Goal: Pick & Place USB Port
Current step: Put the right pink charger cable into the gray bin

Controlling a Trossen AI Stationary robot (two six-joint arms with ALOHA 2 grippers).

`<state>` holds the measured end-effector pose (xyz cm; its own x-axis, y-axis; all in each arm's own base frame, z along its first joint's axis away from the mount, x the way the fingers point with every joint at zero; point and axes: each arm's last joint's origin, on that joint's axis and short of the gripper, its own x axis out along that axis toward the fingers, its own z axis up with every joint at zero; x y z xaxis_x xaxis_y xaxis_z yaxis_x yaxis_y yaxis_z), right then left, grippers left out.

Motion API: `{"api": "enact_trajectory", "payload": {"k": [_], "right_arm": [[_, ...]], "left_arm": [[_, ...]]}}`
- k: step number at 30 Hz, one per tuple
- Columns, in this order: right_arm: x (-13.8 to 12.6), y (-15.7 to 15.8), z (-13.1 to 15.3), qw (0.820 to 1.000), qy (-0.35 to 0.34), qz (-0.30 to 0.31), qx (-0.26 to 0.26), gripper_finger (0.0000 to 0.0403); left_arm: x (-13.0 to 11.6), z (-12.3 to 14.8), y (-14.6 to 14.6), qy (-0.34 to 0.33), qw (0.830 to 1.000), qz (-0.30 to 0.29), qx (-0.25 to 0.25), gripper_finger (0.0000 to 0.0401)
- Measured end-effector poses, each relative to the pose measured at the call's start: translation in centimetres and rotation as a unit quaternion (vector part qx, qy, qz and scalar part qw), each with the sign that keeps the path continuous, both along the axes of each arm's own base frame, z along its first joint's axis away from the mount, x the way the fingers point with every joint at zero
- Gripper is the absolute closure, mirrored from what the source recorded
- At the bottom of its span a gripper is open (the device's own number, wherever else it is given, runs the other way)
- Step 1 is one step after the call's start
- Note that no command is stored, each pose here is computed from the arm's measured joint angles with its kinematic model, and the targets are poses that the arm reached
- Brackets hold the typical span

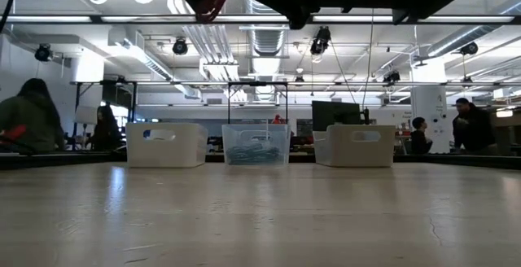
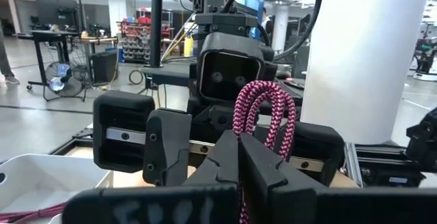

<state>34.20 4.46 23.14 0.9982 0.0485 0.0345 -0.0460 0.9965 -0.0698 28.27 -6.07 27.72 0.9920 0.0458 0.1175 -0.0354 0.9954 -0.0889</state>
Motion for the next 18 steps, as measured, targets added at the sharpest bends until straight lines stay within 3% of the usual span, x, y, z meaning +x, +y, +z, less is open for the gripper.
{"api": "enact_trajectory", "payload": {"k": [18], "right_arm": [[-0.03, 0.2, -0.7, 0.999, 0.035, 0.032, -0.004, 0.0231]], "left_arm": [[-0.01, -0.01, 0.0, 0.004, 1.0, -0.001, 0.015, 0.0401]]}}
